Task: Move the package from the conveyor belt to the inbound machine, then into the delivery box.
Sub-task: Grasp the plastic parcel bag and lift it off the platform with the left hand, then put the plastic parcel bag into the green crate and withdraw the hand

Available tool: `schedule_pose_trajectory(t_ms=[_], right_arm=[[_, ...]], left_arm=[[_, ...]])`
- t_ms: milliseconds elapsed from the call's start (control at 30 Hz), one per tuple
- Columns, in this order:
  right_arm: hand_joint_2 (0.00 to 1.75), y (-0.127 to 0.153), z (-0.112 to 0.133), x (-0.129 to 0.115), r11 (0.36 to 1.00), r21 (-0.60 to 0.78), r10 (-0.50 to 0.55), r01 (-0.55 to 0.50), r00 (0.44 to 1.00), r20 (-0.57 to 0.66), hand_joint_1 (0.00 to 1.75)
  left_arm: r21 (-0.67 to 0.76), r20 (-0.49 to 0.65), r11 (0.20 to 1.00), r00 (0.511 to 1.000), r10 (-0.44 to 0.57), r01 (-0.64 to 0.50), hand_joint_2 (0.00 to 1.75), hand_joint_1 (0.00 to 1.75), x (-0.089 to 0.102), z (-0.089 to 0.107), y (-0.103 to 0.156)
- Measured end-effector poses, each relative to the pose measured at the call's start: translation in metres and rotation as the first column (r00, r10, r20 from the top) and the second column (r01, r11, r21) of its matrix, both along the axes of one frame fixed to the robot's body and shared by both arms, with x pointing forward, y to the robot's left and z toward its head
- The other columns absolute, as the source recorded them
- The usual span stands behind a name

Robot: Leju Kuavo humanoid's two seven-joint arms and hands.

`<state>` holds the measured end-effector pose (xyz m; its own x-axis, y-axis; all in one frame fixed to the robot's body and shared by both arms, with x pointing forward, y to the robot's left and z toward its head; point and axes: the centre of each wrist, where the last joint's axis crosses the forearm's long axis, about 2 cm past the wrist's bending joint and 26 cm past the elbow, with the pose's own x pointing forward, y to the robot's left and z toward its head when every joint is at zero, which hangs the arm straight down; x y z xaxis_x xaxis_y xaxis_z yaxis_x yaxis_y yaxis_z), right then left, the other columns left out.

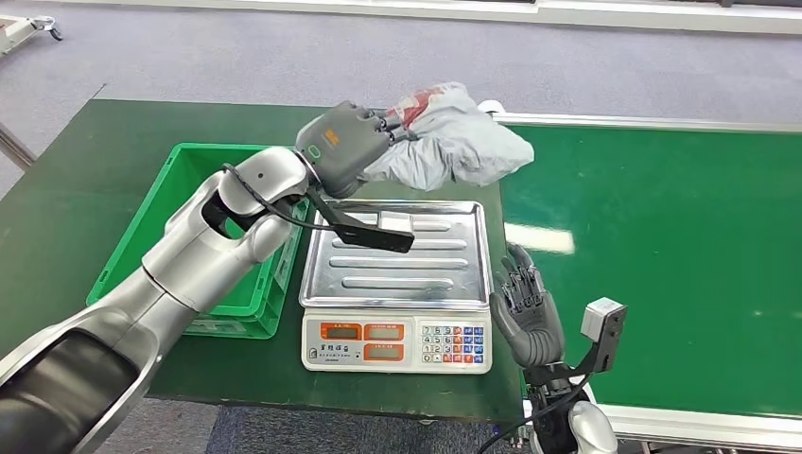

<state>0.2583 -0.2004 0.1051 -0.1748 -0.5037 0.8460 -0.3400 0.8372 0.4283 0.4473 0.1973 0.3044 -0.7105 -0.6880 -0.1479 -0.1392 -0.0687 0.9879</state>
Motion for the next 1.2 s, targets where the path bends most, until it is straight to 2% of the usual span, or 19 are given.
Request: schedule_pose_trajectory(t_ms=[100,267,367,433,500,600,800,967,1133,1167,1200], right_arm=[[1.75,-0.001,0.001,0.0,1.0,0.005,-0.01,0.01,1.0,0.004,0.0],[1.75,-0.003,0.002,-0.001,1.0,0.01,-0.019,0.019,1.0,0.007,0.0],[1.75,-0.005,0.001,-0.003,0.999,0.015,-0.03,0.03,1.0,0.003,0.0],[1.75,-0.007,0.0,-0.007,0.999,0.019,-0.041,0.041,0.999,-0.001,0.0],[1.75,-0.01,-0.002,-0.012,0.998,0.019,-0.053,0.053,0.999,-0.007,0.0],[1.75,-0.014,-0.005,-0.018,0.997,0.015,-0.07,0.071,0.997,-0.016,0.0],[1.75,-0.021,-0.009,-0.031,0.993,0.022,-0.113,0.113,0.993,-0.024,0.0],[1.75,-0.024,-0.009,-0.037,0.99,0.021,-0.136,0.136,0.99,-0.027,0.0],[1.75,-0.025,-0.006,-0.036,0.99,0.023,-0.142,0.143,0.99,-0.022,0.0],[1.75,-0.025,-0.006,-0.037,0.989,0.024,-0.143,0.143,0.99,-0.022,0.0],[1.75,-0.025,-0.006,-0.037,0.989,0.024,-0.143,0.143,0.989,-0.023,0.0]], left_arm=[[-0.012,0.031,1.0,1.0,-0.005,0.005,1.75,1.75,0.0,0.011,-0.001],[-0.018,0.049,1.0,0.999,0.003,-0.003,1.75,1.75,-0.001,0.016,-0.002],[-0.031,0.071,0.997,0.995,0.073,-0.071,1.75,1.75,0.001,0.016,0.008],[-0.057,0.107,0.989,0.984,0.144,-0.138,1.75,1.75,0.003,0.009,0.026],[-0.088,0.15,0.974,0.963,0.222,-0.211,1.75,1.75,0.004,-0.006,0.052],[-0.113,0.188,0.94,0.922,0.338,-0.321,1.75,1.75,-0.001,-0.04,0.1],[-0.076,0.096,0.845,0.84,0.534,-0.529,1.75,1.75,-0.028,-0.107,0.184],[-0.032,0.045,0.757,0.755,0.654,-0.653,1.75,1.75,-0.054,-0.144,0.223],[-0.015,0.006,0.702,0.702,0.712,-0.712,1.75,1.75,-0.07,-0.161,0.244],[-0.011,-0.001,0.694,0.694,0.72,-0.72,1.75,1.69,-0.073,-0.163,0.247],[-0.008,-0.008,0.687,0.687,0.727,-0.727,1.75,1.26,-0.076,-0.166,0.25]])
